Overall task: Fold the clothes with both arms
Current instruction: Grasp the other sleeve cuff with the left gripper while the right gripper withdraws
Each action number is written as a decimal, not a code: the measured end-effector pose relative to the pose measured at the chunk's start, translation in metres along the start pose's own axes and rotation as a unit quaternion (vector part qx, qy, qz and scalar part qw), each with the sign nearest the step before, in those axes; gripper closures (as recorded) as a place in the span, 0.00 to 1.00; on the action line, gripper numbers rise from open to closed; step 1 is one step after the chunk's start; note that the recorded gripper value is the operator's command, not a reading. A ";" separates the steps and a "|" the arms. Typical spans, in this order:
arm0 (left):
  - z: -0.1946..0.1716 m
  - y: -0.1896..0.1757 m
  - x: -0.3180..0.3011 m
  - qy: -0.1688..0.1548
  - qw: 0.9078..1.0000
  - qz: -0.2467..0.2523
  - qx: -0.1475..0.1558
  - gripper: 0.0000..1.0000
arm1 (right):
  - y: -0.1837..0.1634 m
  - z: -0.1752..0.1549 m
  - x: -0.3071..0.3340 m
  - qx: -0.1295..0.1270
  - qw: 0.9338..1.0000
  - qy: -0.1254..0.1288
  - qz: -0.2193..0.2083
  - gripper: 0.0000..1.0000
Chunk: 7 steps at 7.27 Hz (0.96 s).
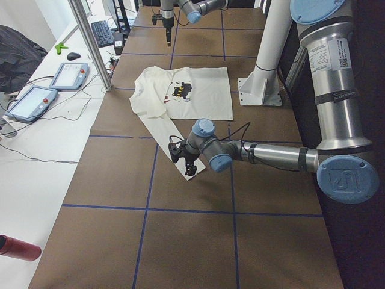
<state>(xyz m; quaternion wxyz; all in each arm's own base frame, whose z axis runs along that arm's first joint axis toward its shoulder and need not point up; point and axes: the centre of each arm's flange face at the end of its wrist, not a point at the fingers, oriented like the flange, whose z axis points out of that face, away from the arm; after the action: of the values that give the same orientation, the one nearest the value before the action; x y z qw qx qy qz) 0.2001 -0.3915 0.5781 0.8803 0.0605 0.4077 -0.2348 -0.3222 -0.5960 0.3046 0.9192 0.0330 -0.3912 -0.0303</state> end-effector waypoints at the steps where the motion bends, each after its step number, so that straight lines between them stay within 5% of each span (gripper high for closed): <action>1: 0.013 0.020 0.008 -0.008 1.000 -0.011 -0.001 0.00 | 0.000 0.000 0.013 -0.002 1.000 0.002 -0.006 0.00; 7: 0.050 0.045 -0.007 -0.048 0.999 -0.021 0.010 0.06 | 0.000 0.002 0.020 -0.003 1.000 0.003 -0.011 0.00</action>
<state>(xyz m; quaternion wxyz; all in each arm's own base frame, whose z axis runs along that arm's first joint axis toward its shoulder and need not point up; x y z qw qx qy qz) 0.2511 -0.3638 0.6125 0.8934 0.0492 0.3636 -0.2594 -0.3100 -0.5976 0.3205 0.9201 0.0350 -0.3879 -0.0414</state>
